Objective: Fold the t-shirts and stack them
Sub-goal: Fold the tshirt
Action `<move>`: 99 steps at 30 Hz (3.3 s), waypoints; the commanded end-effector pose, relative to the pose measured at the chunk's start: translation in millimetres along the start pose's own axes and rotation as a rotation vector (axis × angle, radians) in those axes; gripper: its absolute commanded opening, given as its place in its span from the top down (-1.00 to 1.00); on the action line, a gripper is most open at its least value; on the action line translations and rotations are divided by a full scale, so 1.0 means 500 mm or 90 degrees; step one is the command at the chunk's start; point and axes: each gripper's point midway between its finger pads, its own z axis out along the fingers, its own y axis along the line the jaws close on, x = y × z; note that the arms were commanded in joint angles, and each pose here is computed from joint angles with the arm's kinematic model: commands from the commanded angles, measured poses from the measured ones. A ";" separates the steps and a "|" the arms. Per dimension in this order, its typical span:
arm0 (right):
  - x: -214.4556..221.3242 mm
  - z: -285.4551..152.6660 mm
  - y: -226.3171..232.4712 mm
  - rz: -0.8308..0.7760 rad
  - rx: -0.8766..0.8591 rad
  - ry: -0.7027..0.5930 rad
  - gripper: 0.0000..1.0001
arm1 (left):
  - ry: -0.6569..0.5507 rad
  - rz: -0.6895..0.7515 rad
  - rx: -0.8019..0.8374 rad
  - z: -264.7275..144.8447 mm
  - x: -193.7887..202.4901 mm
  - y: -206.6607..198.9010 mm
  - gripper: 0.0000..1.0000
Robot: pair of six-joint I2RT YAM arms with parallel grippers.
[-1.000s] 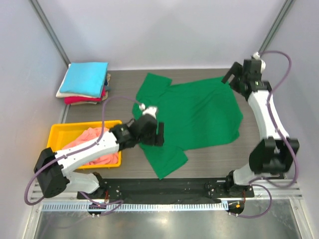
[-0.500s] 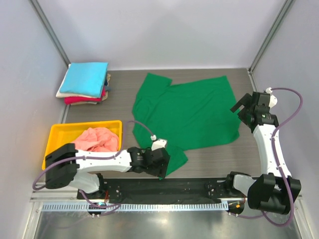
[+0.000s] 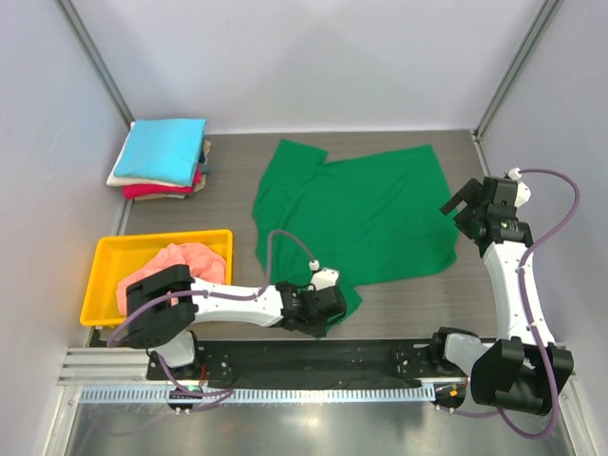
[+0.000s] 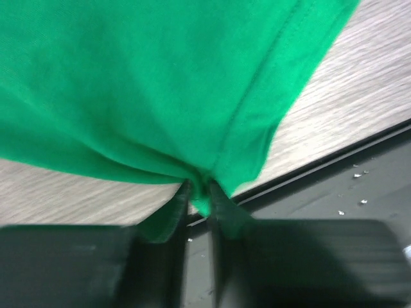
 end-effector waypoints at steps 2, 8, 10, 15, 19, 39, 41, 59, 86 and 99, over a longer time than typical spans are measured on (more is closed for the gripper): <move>0.022 0.013 -0.015 0.004 0.005 0.017 -0.90 | 0.003 0.013 -0.084 0.011 0.024 0.066 0.80; 0.086 0.038 -0.123 0.142 0.022 0.014 -0.85 | -0.034 -0.005 -0.148 -0.019 -0.015 0.162 0.98; 0.114 0.053 -0.169 0.184 0.042 0.013 -0.82 | -0.051 -0.037 -0.135 -0.029 -0.037 0.179 0.98; 0.177 0.116 -0.229 0.247 0.074 0.077 -0.76 | -0.061 -0.060 -0.121 -0.037 -0.043 0.205 0.98; 0.226 0.163 -0.219 0.284 0.030 0.147 -0.45 | -0.069 -0.073 -0.104 -0.036 -0.046 0.207 0.98; 0.272 0.179 -0.220 0.290 0.015 0.182 0.17 | -0.052 -0.081 -0.058 0.001 -0.085 0.193 1.00; 0.273 0.180 -0.216 0.288 0.011 0.188 0.17 | -0.046 -0.080 -0.057 0.007 -0.084 0.193 0.99; 0.263 0.191 -0.195 0.283 -0.018 0.189 0.97 | -0.056 -0.098 -0.039 -0.006 -0.106 0.200 0.99; 0.054 0.066 -0.095 0.182 -0.067 0.065 0.97 | -0.142 -0.088 -0.062 -0.187 -0.283 0.266 0.99; -0.040 0.155 -0.026 0.122 -0.037 0.066 0.97 | -0.186 -0.129 -0.117 -0.201 -0.508 0.347 1.00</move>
